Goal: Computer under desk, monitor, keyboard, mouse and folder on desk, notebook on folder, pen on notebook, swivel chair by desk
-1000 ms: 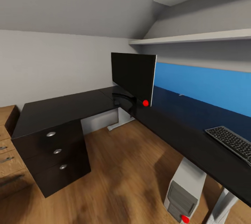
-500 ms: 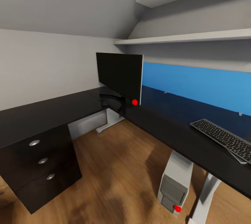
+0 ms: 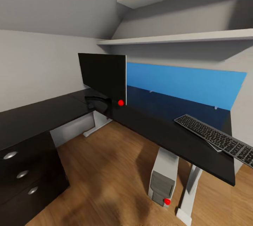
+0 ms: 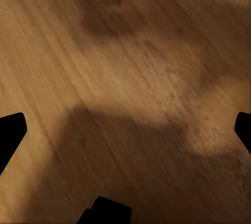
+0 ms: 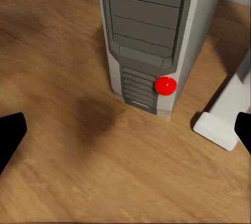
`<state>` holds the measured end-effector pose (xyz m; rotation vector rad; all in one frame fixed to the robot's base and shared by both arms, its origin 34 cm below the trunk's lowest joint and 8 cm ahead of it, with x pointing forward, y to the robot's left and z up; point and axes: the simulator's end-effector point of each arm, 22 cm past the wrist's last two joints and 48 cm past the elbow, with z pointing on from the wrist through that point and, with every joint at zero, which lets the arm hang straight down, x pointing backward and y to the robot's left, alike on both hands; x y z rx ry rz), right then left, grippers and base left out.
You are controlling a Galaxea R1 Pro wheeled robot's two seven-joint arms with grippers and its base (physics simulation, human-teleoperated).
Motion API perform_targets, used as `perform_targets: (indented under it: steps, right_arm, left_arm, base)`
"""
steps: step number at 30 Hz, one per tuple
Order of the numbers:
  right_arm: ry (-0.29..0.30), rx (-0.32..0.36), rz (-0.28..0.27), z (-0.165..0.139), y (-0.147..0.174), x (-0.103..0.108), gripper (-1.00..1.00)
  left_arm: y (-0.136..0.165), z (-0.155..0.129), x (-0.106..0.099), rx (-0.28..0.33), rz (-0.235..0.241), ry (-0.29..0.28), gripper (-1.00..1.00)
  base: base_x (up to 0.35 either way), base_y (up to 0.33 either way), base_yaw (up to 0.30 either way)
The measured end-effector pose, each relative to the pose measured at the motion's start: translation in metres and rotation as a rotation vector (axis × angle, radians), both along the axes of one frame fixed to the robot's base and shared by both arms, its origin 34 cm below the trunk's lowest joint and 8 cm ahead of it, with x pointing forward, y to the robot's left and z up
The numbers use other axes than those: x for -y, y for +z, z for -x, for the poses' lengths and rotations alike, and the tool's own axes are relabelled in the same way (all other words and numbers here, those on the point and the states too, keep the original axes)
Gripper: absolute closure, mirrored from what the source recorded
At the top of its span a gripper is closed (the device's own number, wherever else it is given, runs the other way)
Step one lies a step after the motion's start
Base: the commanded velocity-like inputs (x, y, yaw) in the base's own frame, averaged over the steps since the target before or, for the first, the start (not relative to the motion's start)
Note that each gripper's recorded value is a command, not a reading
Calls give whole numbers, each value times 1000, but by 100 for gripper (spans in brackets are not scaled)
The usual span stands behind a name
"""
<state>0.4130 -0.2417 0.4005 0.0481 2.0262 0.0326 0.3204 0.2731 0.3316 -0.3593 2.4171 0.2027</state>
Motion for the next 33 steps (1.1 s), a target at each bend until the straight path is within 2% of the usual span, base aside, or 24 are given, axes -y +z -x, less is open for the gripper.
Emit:
perform_targets:
  steps: [6,15,33]
  right_arm:
    - [1,0,0,0,0,0,-100]
    - [1,-4,-1,0,-1,0,-100]
    - [-1,-3,-3,7,-32,-1,-100]
  left_arm:
    - [0,0,0,-1,0,0,-100]
    - [0,1,-2,-3,-2,8,-100]
    - [-31,6,1,2,0,13,-100]
  base:
    - [-60,255,-292]
    - [-6,43,-265]
    - [0,1,-18]
